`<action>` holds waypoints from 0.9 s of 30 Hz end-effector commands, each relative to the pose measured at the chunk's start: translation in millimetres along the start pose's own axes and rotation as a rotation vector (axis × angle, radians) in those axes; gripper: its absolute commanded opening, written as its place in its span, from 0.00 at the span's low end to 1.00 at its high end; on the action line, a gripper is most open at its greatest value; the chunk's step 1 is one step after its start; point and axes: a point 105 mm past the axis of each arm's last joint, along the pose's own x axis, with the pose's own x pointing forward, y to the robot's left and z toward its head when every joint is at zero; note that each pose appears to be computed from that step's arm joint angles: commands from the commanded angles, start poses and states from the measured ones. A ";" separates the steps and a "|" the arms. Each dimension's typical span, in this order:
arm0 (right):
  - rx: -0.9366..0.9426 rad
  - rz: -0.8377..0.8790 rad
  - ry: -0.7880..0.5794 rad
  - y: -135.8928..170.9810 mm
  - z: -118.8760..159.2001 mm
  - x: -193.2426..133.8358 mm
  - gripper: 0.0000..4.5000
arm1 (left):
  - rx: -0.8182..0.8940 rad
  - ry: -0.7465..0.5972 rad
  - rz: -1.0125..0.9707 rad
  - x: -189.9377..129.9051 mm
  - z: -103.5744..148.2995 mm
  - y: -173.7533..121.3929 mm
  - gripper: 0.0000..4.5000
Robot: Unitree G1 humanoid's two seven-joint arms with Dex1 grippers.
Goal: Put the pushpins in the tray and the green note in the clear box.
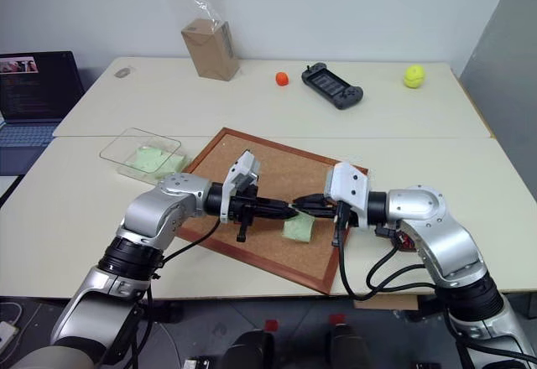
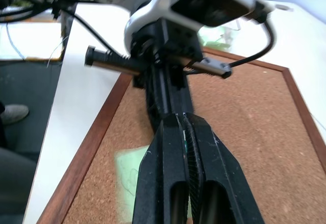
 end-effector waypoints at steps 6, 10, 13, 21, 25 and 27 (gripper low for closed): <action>0.009 -0.040 -0.046 -3.5 14.2 -5.0 0.00 | 0.051 -0.011 -0.007 -1.6 11.9 -0.1 0.00; 0.035 -0.107 -0.033 -8.8 10.0 -16.0 0.00 | 0.061 -0.020 0.009 -3.6 16.1 1.0 0.00; 0.099 -0.238 -0.027 -16.1 3.8 -36.0 0.00 | 0.076 -0.047 0.022 -5.2 25.1 -0.4 0.00; 0.297 -0.615 0.043 -14.6 -24.3 -94.4 0.00 | 0.300 -0.099 0.064 10.4 46.1 -13.1 0.00; 0.408 -0.794 0.090 -8.5 -45.0 -120.2 0.00 | 0.465 -0.076 0.059 25.6 42.3 -19.5 0.00; 0.457 -0.870 0.113 -5.4 -55.7 -131.5 0.00 | 0.528 -0.087 0.057 33.8 45.0 -21.1 0.00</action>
